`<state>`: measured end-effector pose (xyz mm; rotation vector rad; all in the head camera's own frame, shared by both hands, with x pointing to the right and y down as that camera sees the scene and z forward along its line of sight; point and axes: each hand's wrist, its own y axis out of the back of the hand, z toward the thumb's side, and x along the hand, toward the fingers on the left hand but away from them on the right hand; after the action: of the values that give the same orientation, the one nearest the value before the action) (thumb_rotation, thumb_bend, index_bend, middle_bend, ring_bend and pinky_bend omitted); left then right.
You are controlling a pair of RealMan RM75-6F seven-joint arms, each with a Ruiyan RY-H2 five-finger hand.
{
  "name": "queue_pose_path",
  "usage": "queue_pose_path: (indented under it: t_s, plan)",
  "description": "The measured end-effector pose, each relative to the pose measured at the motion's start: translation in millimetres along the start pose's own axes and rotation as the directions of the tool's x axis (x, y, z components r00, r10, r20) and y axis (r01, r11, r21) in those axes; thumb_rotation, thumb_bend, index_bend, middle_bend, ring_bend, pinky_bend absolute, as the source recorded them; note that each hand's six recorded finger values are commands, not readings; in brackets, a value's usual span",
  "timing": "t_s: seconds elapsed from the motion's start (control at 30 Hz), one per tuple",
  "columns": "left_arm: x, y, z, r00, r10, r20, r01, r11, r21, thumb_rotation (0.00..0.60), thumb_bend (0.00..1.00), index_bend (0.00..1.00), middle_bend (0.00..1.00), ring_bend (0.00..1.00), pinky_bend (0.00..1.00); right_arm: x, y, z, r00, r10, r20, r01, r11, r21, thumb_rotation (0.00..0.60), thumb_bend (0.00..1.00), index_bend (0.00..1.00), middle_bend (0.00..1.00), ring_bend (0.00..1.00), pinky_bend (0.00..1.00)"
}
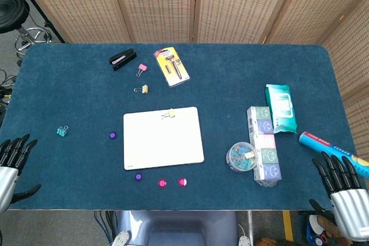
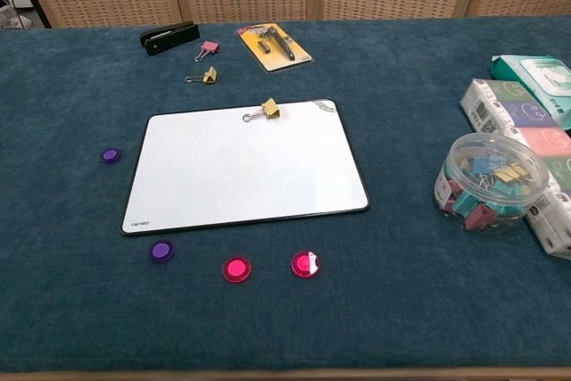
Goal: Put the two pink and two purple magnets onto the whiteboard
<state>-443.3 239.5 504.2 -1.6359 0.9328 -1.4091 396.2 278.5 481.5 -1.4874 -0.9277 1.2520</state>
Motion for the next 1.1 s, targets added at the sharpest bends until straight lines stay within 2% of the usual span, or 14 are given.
queue_pose_path:
  t_s: [0.37, 0.5, 0.67, 0.8, 1.1]
  plan:
    - [0.1, -0.7, 1.1, 1.0, 0.001, 0.006, -0.001, 1.0, -0.005, 0.6, 0.01, 0.0, 0.0, 0.0, 0.0, -0.1, -4.2, 4.8, 0.999, 0.024, -0.027, -0.025, 0.999, -0.043, 0.6, 0.0, 0.0, 0.0, 0.0, 0.0]
    - [-0.5, 1.3, 1.4, 1.0, 0.013, 0.004, -0.013, 1.0, -0.009, 0.6, 0.01, 0.0, 0.0, 0.0, 0.0, -4.5, -11.2, 17.5, 0.995, 0.054, -0.081, -0.059, 0.996, -0.065, 0.6, 0.0, 0.0, 0.0, 0.0, 0.0]
    - [1.3, 2.3, -0.9, 1.0, 0.016, -0.008, -0.016, 1.0, -0.016, 0.6, 0.01, 0.0, 0.0, 0.0, 0.0, -18.5, -19.9, 41.4, 0.982, 0.094, -0.164, -0.107, 0.991, -0.074, 0.6, 0.0, 0.04, 0.0, 0.0, 0.0]
    - [3.4, 1.3, -1.9, 1.0, 0.009, -0.011, -0.01, 1.0, -0.017, 0.6, 0.01, 0.0, 0.0, 0.0, 0.0, -33.2, -27.4, 66.6, 0.962, 0.129, -0.242, -0.152, 0.985, -0.078, 0.6, 0.0, 0.08, 0.0, 0.0, 0.0]
    - [5.4, 2.5, -5.0, 1.0, 0.004, -0.02, -0.005, 0.999, -0.032, 0.6, 0.01, 0.0, 0.0, 0.0, 0.0, -63.2, -48.9, 139.0, 0.891, 0.201, -0.408, -0.248, 0.966, -0.067, 0.6, 0.0, 0.18, 0.0, 0.0, 0.0]
